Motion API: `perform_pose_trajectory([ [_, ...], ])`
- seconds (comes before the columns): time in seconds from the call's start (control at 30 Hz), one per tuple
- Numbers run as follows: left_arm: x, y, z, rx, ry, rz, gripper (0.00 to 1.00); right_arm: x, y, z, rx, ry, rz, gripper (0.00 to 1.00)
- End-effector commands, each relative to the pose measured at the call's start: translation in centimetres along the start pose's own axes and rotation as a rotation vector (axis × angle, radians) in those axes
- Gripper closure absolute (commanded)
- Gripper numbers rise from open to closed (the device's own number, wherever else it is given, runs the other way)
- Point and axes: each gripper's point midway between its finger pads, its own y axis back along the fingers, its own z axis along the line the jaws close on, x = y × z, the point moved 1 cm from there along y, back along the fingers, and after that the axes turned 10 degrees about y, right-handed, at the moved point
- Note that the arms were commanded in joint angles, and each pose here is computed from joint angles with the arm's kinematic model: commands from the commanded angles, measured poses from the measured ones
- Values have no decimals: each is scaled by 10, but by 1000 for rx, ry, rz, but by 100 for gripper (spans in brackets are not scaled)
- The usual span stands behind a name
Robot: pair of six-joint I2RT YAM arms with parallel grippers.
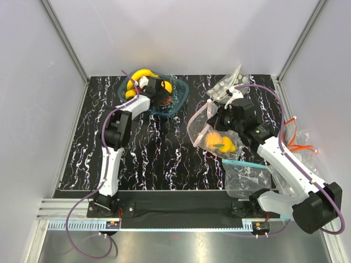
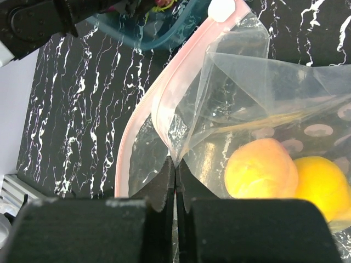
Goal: Place the food in the zip-top bag and seal the zipper
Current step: Pick up the fake fruit from the bin, then place the fake fruit in the zipper food storage bag.
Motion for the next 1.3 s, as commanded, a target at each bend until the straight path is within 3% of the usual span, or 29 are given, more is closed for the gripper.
perform_pose_trajectory([
  [0.0,-21,-11,-15,54,21,-48,55,-6,1,7,-34,0,-34,100],
  [0.1,-29,1,-20,76,-4,-58,77,-5,2,7,-35,-6,-36,100],
  [0.27,-37,38,-24,152,-78,-83,83,-6,5,8,-36,-11,-41,100],
  [0.3,-44,58,-41,213,-81,-97,84,-8,6,8,-36,-10,-46,100],
  [0.43,-34,100,-52,347,-161,-28,94,-15,11,7,-21,5,-60,100],
  [0.53,-32,143,-76,491,-212,10,95,-21,16,7,-8,13,-74,100],
  [0.7,-35,205,-87,608,-283,19,95,-29,20,9,-14,31,-92,100],
  [0.9,-18,270,-94,761,-319,124,94,-35,21,15,-37,72,-100,100],
  [1.07,11,312,-93,868,-404,195,94,-39,21,19,-60,82,-106,100],
  [1.27,53,358,-96,960,-522,198,92,-44,22,29,-111,59,-118,100],
])
